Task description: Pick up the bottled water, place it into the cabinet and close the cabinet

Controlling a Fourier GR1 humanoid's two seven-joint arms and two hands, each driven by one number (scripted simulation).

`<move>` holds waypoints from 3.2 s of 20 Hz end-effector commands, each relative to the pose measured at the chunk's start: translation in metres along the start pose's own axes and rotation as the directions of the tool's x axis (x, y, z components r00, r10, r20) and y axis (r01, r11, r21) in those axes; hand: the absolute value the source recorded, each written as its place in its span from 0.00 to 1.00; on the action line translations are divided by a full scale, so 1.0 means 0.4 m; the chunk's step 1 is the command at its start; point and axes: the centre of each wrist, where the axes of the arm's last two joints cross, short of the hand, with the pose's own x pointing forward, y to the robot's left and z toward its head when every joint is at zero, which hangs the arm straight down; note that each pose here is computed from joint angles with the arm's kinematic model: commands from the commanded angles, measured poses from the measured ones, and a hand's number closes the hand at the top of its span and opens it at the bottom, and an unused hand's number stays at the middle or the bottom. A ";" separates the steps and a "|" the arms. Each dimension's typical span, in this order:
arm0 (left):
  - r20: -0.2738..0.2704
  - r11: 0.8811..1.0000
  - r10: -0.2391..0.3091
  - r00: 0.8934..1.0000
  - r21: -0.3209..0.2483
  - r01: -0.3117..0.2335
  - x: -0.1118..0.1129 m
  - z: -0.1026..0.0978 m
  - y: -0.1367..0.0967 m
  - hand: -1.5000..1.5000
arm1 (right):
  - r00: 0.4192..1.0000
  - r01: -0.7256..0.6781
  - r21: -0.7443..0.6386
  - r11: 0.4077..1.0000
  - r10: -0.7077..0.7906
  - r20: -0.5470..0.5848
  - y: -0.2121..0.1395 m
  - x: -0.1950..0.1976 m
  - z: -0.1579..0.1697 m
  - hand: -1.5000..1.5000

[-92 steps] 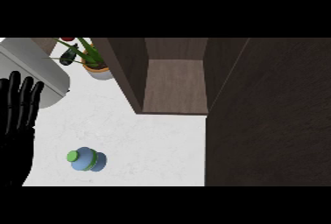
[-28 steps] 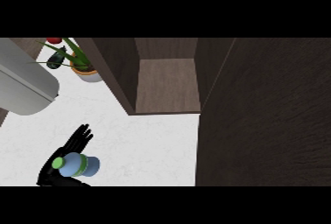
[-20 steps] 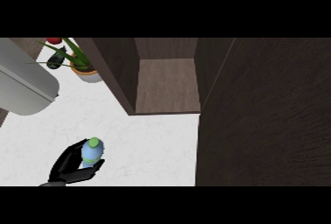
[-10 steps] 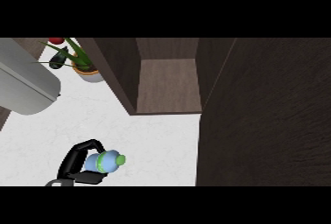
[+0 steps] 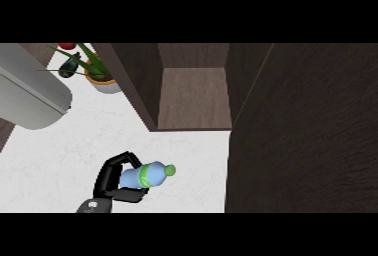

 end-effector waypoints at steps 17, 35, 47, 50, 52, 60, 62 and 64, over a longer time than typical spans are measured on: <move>0.008 0.997 0.074 0.997 -0.024 -0.074 0.270 -0.315 -0.315 1.00 | 0.999 -0.018 0.021 1.000 0.018 0.031 -0.014 0.084 -0.009 0.00; -0.095 0.980 -0.010 0.995 0.197 0.028 0.401 -0.551 -0.350 1.00 | 0.998 -0.011 0.008 1.000 0.010 0.061 -0.043 0.052 0.012 0.00; -0.176 0.827 -0.405 0.897 0.347 0.442 0.362 -0.589 -0.298 0.00 | 0.997 -0.017 0.041 0.999 0.014 0.075 -0.064 0.029 0.031 0.00; -0.181 0.788 -0.446 0.877 0.385 0.480 0.367 -0.602 -0.245 0.00 | 0.996 -0.016 0.047 0.999 0.012 0.088 -0.063 0.063 0.028 0.00; -0.146 0.783 -0.459 0.876 0.400 0.477 0.403 -0.629 -0.264 0.00 | 0.997 0.002 0.059 0.998 -0.007 0.083 -0.059 0.019 0.019 0.00; 0.154 0.918 -0.157 0.976 0.387 0.086 0.430 -0.624 -0.297 1.00 | 0.997 -0.020 0.064 0.998 0.015 0.070 -0.060 0.030 0.029 0.00; 0.202 0.960 -0.051 0.978 0.280 -0.008 0.463 -0.639 -0.322 1.00 | 0.997 -0.014 0.066 0.998 0.009 0.074 -0.067 0.047 0.028 0.00; 0.229 0.976 0.005 0.974 0.210 -0.054 0.482 -0.650 -0.330 1.00 | 0.997 -0.015 0.074 0.997 0.010 0.077 -0.069 0.010 0.024 0.00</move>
